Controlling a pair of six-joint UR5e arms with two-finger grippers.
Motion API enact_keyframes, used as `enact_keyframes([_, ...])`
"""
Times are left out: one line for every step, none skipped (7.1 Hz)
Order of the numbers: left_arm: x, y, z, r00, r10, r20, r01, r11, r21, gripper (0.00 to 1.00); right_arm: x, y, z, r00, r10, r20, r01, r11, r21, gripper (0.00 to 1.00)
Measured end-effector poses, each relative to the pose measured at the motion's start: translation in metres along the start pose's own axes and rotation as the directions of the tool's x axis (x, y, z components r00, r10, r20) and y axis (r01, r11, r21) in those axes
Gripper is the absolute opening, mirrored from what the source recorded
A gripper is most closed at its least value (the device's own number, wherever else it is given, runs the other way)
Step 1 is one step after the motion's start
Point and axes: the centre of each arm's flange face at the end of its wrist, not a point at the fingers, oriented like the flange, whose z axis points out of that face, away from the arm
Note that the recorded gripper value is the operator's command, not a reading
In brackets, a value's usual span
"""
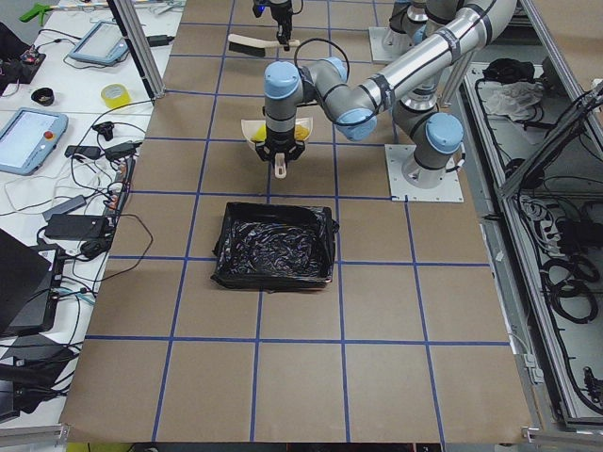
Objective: Sweep and dump trash into bin
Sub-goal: 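Lift the brush with the right gripper while the left carries the dustpan to the bin, then tilt the dustpan over the black trash bag with the left gripper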
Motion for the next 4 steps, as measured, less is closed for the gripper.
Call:
enact_keyframes([0.006,0.05,-0.023,1.0,-0.011,0.003,0.011,1.0,0.011,0.0,0.057,-0.034,-0.002,0.999,-0.036,-0.003,0.036,0.999,-0.009,0.0])
enact_keyframes([0.014,0.104,-0.035,1.0,-0.023,0.009,0.023,1.0,0.007,0.0,0.122,-0.068,0.0,0.996,-0.086,0.005,0.087,0.996,-0.019,0.0])
enact_keyframes([0.019,0.147,-0.044,1.0,-0.015,0.0,0.015,0.999,-0.035,0.0,0.179,-0.093,0.006,0.992,-0.124,0.019,0.124,0.992,-0.029,0.0])
enact_keyframes([0.017,0.184,-0.058,0.999,0.009,-0.032,-0.013,0.991,-0.136,0.0,0.225,-0.114,0.02,0.988,-0.15,0.024,0.151,0.988,-0.036,0.0])
